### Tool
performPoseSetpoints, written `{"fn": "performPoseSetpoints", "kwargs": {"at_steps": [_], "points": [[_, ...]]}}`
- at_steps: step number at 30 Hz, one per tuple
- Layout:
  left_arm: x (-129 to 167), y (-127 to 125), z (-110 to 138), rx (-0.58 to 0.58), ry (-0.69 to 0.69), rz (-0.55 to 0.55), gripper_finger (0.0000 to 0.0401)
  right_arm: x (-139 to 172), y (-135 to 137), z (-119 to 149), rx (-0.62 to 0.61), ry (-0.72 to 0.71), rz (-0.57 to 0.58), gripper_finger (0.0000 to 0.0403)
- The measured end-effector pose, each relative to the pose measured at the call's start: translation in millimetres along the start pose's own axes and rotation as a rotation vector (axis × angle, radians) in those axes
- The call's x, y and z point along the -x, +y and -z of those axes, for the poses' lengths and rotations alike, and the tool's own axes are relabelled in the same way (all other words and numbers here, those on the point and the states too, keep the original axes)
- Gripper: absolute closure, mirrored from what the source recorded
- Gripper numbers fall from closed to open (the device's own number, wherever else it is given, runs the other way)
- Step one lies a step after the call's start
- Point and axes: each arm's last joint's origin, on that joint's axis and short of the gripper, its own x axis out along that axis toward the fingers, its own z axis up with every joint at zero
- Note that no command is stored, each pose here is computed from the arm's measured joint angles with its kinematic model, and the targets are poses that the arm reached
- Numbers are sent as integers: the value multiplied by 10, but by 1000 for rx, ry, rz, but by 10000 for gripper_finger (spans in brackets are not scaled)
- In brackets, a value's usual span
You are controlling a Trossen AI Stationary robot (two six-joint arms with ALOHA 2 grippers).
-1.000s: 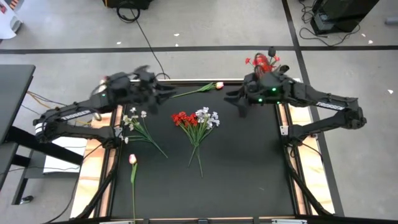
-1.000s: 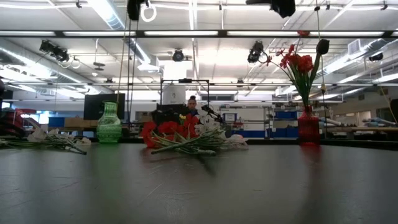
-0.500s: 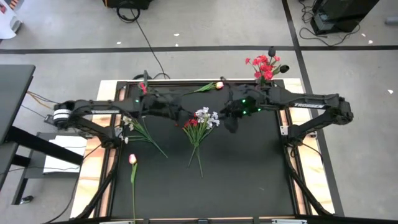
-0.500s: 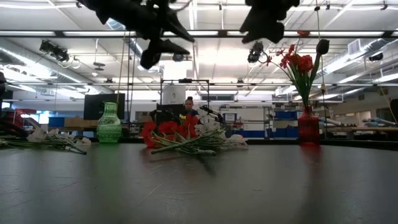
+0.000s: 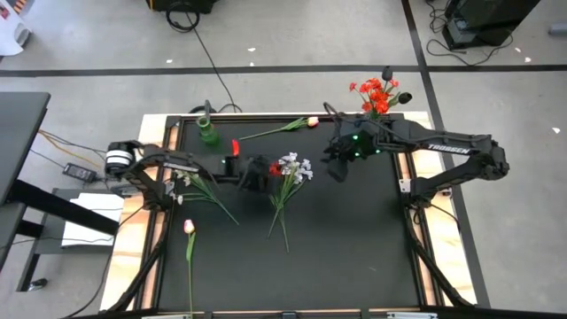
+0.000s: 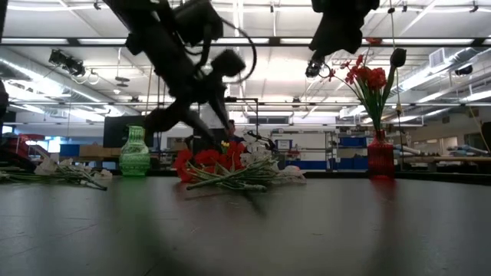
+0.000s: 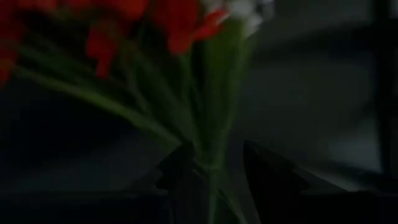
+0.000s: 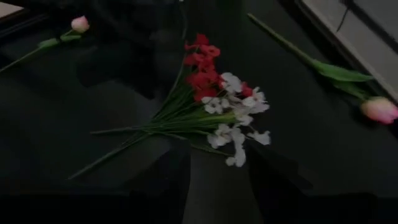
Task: Sort flowers into vase by color
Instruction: Put the red flower into the red flower vase
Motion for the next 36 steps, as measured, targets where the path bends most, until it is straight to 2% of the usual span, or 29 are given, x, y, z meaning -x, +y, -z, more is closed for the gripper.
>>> {"fn": "performPoseSetpoints", "kwargs": {"at_steps": [5, 10, 21, 24, 30, 36], "points": [[-262, 68, 64, 79, 20, -55, 255, 116, -93, 22, 18, 0, 24, 239], [-394, 115, 61, 131, 6, -82, 255, 173, -129, 59, 35, 23, 34, 239], [-632, 191, 76, 164, -26, -119, 259, 174, -143, 97, 93, 65, 37, 239], [-696, 229, 92, 162, -24, -142, 285, 175, -144, 98, 103, 67, 37, 239], [-733, 250, 122, 151, -20, -158, 387, 174, -143, 96, 119, 65, 36, 239], [-625, 177, 94, 127, -10, -94, 398, 175, -144, 99, 142, 69, 36, 239]]}}
